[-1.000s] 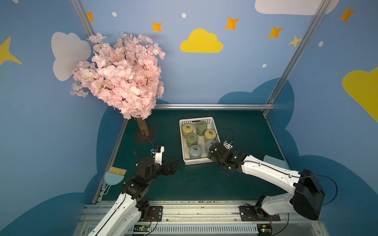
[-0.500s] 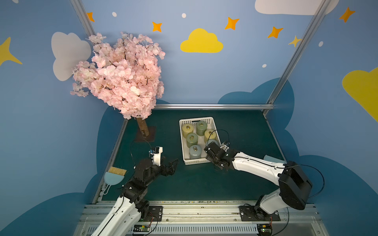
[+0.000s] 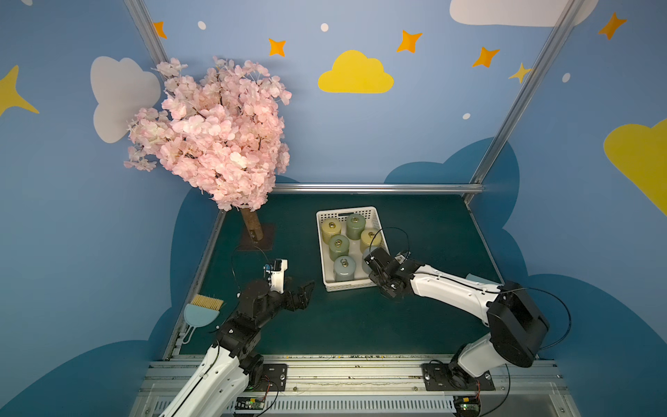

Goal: Take the tea canister out of the basket
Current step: Adjust the basket at the center of the board.

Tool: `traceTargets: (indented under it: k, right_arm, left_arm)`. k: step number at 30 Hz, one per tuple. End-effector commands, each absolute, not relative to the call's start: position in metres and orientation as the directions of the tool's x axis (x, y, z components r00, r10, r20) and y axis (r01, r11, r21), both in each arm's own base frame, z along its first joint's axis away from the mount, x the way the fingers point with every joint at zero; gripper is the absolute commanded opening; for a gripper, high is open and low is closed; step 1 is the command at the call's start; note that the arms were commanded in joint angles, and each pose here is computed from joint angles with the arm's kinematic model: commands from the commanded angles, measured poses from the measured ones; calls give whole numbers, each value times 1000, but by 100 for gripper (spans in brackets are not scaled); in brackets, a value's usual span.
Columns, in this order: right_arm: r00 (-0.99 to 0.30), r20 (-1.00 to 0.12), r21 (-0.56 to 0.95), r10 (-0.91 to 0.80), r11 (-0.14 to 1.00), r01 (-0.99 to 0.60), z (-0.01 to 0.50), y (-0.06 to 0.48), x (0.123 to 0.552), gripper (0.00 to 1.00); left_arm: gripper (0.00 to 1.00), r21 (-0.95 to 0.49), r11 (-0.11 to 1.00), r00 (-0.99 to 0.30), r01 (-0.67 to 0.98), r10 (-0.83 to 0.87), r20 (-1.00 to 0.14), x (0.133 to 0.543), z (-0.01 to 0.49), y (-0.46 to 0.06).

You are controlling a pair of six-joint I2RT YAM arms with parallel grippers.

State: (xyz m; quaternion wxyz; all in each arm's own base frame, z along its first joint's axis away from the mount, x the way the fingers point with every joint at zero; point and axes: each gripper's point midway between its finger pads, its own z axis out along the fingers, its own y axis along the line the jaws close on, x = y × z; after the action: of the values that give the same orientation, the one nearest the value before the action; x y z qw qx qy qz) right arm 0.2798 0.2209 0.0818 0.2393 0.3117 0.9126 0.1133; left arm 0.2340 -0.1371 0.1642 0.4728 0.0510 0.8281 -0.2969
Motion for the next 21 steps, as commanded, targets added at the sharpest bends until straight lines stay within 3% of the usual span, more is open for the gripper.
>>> traceTargets:
  k: [1, 4, 21]
  right_arm:
    - [-732, -376, 304, 569, 822, 483, 73, 210, 276, 27]
    - [-735, -372, 302, 568, 822, 482, 71, 202, 277, 17]
    - [-837, -319, 263, 445, 890, 373, 67, 159, 293, 11]
  left_arm:
    - [100, -435, 823, -541, 366, -192, -819, 235, 163, -137]
    - [100, -442, 818, -545, 368, -195, -815, 235, 165, -138]
    - [100, -460, 810, -593, 362, -181, -785, 250, 174, -152]
